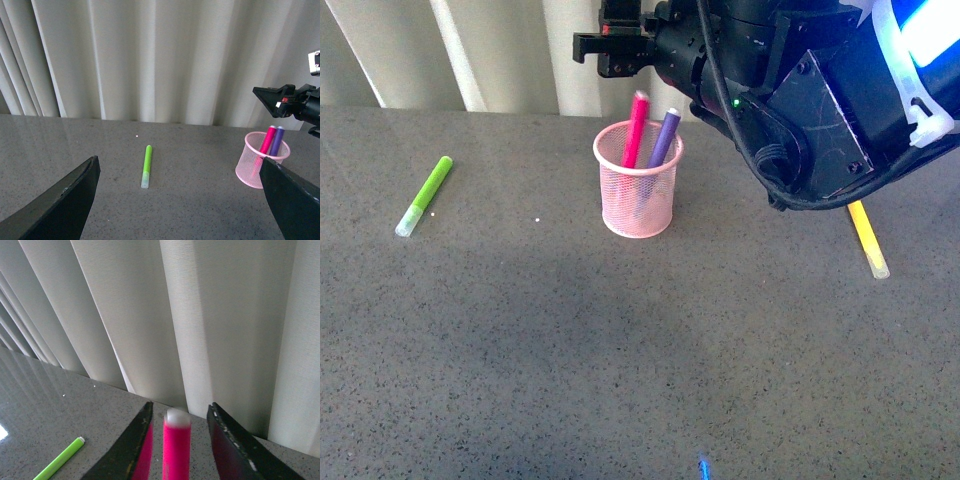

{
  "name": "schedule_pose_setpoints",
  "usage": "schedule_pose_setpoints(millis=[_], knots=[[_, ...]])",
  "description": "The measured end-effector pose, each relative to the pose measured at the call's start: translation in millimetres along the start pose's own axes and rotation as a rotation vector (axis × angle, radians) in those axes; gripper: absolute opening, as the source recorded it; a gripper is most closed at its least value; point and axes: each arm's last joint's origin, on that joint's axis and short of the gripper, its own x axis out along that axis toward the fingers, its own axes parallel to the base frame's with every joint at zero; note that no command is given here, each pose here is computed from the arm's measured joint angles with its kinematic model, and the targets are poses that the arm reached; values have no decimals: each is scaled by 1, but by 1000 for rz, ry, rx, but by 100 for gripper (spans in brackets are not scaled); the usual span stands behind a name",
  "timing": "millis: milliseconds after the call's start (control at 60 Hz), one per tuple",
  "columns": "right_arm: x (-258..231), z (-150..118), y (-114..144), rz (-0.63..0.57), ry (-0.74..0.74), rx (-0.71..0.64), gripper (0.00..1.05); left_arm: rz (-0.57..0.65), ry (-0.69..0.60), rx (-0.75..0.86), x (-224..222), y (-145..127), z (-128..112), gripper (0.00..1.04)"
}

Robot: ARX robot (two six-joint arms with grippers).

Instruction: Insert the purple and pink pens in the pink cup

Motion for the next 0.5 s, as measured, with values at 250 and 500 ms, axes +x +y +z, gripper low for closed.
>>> schedule_pose_setpoints(millis=[250,500], knots=[[-5,3,-6,-10,-2,16,100,0,0,0,0,0,0,98],[-59,98,-28,-73,-194,-43,98,0,0,0,0,0,0,98]])
